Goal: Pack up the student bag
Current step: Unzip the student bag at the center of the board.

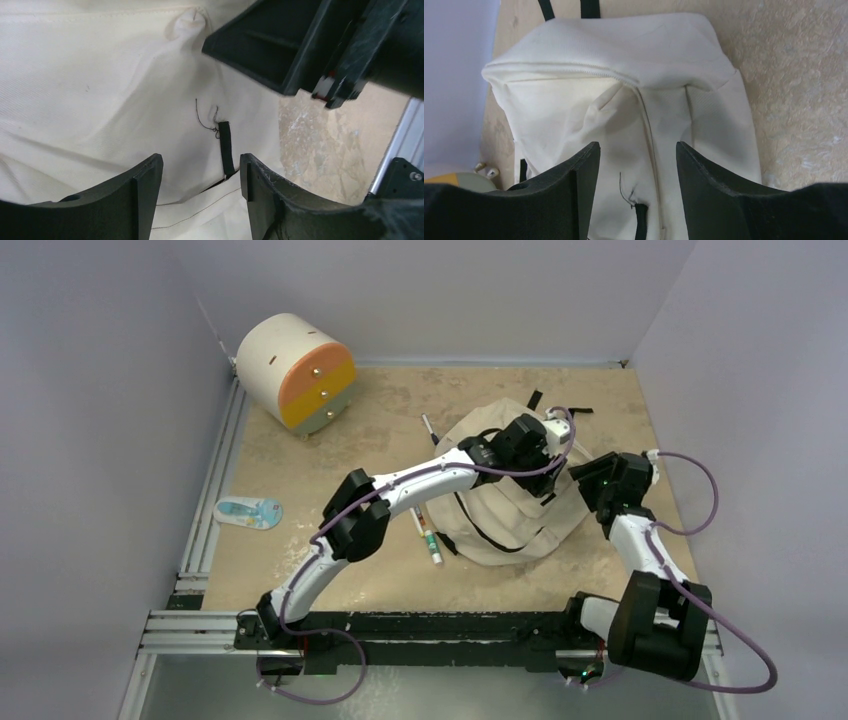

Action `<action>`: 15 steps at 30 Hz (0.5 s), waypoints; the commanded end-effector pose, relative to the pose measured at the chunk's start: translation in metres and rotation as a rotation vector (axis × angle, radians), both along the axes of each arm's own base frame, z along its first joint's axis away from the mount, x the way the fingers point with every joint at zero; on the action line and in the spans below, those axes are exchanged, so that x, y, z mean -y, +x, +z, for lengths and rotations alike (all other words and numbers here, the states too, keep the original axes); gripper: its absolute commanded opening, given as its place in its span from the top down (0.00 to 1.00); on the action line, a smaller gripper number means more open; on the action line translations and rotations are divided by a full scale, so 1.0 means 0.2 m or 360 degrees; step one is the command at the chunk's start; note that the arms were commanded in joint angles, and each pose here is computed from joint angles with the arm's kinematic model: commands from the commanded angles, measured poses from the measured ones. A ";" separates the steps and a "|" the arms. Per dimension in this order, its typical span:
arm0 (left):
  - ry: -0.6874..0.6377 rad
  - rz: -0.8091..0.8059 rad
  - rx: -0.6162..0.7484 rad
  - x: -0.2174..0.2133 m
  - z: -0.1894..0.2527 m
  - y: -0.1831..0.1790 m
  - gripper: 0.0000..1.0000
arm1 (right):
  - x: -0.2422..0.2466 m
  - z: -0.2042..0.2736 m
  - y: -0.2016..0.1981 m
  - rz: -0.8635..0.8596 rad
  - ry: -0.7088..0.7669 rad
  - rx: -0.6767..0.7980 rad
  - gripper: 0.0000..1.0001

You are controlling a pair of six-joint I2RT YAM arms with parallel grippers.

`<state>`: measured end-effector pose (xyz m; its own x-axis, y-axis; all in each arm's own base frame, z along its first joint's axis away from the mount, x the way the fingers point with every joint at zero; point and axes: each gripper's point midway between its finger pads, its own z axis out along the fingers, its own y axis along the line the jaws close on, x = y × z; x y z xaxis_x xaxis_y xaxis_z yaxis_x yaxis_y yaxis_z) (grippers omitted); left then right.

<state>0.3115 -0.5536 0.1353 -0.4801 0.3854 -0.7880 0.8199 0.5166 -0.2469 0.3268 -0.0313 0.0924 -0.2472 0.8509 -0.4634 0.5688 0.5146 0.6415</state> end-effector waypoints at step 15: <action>0.0074 0.0042 0.0126 0.09 -0.06 0.01 0.41 | -0.06 -0.06 0.03 0.0271 0.0181 0.0131 0.40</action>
<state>0.3098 -0.5606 0.1008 -0.4820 0.4367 -0.7596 0.8072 0.5585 -0.1911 0.3317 -0.0263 0.0782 -0.3198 0.8683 -0.3791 0.4874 0.4939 0.7201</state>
